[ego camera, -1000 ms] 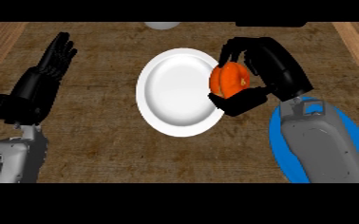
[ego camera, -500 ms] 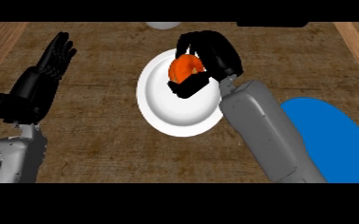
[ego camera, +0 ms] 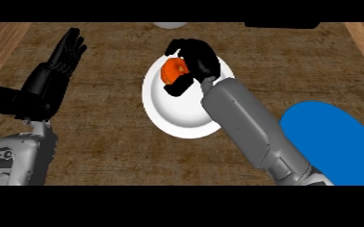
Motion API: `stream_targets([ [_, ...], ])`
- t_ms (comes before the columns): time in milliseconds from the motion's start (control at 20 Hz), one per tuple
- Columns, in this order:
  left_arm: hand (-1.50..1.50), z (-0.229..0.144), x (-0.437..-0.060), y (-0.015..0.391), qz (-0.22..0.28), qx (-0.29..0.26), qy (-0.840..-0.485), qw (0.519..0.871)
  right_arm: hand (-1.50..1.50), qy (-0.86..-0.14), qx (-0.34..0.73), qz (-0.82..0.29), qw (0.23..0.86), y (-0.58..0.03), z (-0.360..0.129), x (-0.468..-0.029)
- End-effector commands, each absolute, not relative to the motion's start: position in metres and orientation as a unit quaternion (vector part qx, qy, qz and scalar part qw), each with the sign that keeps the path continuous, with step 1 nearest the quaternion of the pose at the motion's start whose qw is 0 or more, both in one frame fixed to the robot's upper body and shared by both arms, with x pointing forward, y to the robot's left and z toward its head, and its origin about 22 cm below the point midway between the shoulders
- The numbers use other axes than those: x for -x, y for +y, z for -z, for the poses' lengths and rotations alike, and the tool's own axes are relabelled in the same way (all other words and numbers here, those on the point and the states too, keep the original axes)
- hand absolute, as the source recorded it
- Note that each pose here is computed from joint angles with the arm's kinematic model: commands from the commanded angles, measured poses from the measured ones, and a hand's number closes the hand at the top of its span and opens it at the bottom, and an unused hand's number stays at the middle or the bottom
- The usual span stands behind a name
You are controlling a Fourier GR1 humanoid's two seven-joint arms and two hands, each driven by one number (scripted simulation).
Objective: Pick the squash from the plate and place it in the plate
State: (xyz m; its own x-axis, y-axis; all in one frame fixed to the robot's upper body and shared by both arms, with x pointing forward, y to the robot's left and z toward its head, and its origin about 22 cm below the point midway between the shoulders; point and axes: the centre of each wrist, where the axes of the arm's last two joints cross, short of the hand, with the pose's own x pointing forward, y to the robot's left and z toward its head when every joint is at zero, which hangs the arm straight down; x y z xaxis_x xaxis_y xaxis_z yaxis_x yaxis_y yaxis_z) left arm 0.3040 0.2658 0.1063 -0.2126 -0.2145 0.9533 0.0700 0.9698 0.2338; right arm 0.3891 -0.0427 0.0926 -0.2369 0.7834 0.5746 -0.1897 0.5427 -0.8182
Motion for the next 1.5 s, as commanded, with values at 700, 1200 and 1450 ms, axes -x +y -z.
stream_targets([
  [700, 0.0, -0.1, -0.311, 0.255, 0.116, -0.046, -0.77, 0.626, -1.5, -0.752, 0.065, -0.2, 0.625, -0.042, -0.096, -0.406],
  [1200, 0.0, -0.105, -0.292, 0.298, 0.097, -0.062, -0.765, 0.634, -1.5, -0.757, 0.044, -0.123, 0.64, -0.149, -0.091, -0.419],
  [1450, 0.0, -0.11, -0.303, 0.284, 0.095, -0.062, -0.761, 0.639, -1.5, -0.77, 0.05, -0.12, 0.625, -0.215, -0.102, -0.423],
])
